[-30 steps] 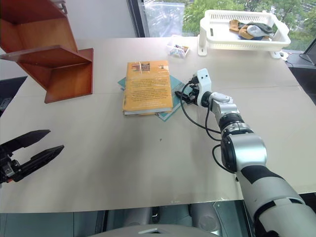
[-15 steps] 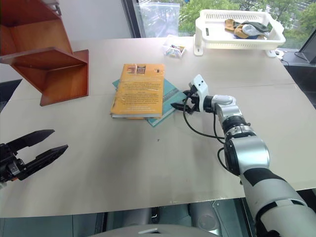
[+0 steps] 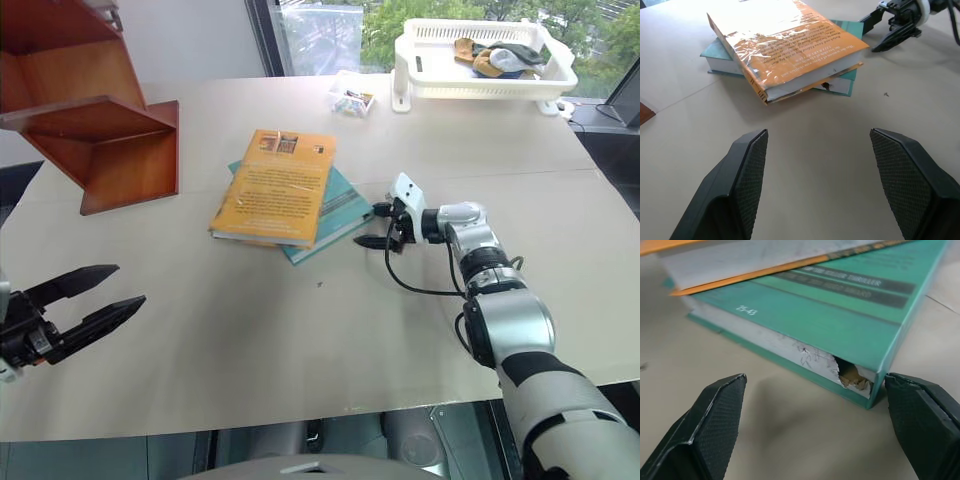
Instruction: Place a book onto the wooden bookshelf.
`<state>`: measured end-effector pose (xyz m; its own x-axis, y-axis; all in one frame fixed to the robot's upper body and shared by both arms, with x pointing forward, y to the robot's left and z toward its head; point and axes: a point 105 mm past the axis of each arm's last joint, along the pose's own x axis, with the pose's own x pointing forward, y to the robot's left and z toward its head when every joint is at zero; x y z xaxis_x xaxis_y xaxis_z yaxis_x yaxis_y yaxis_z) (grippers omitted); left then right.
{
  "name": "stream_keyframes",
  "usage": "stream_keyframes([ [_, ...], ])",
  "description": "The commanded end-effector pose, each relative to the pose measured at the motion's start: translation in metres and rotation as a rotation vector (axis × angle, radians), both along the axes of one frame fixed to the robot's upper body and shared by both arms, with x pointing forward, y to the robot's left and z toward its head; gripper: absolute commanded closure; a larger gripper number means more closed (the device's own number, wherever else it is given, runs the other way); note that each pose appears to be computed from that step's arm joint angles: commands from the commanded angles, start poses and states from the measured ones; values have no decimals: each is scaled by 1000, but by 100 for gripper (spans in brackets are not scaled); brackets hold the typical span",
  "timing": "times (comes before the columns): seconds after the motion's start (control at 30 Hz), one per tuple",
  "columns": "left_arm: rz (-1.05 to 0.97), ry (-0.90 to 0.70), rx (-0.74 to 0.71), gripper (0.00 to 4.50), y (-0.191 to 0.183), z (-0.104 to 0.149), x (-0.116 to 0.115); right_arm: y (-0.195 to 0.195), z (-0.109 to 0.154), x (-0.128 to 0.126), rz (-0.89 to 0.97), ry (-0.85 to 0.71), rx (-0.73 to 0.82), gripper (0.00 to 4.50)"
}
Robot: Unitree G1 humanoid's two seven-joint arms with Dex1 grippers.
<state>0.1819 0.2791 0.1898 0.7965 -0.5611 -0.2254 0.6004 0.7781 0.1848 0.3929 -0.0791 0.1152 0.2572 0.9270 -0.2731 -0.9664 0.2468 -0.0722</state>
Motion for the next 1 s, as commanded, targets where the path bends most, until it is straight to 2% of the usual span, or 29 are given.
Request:
stream_keyframes([
  [0.03,0,-28,16,107,0,4,-1,-5,12,-11,82,-13,30,0],
  [0.2,1,-22,18,107,1,3,-2,-10,19,-38,180,19,69,0],
  [0.3,-1,-19,15,107,0,2,-3,-11,20,-46,150,18,62,0],
  [0.47,-6,-16,14,107,-1,0,-1,-23,17,-12,-102,-49,21,0],
  [0.57,-13,-19,17,107,-1,1,2,-21,18,5,-187,-88,1,0],
  [0.77,-22,-25,21,107,-1,2,6,-5,20,11,-186,-138,3,0],
  [1.0,-24,-22,23,107,-1,1,6,-10,14,11,-214,-131,28,0],
])
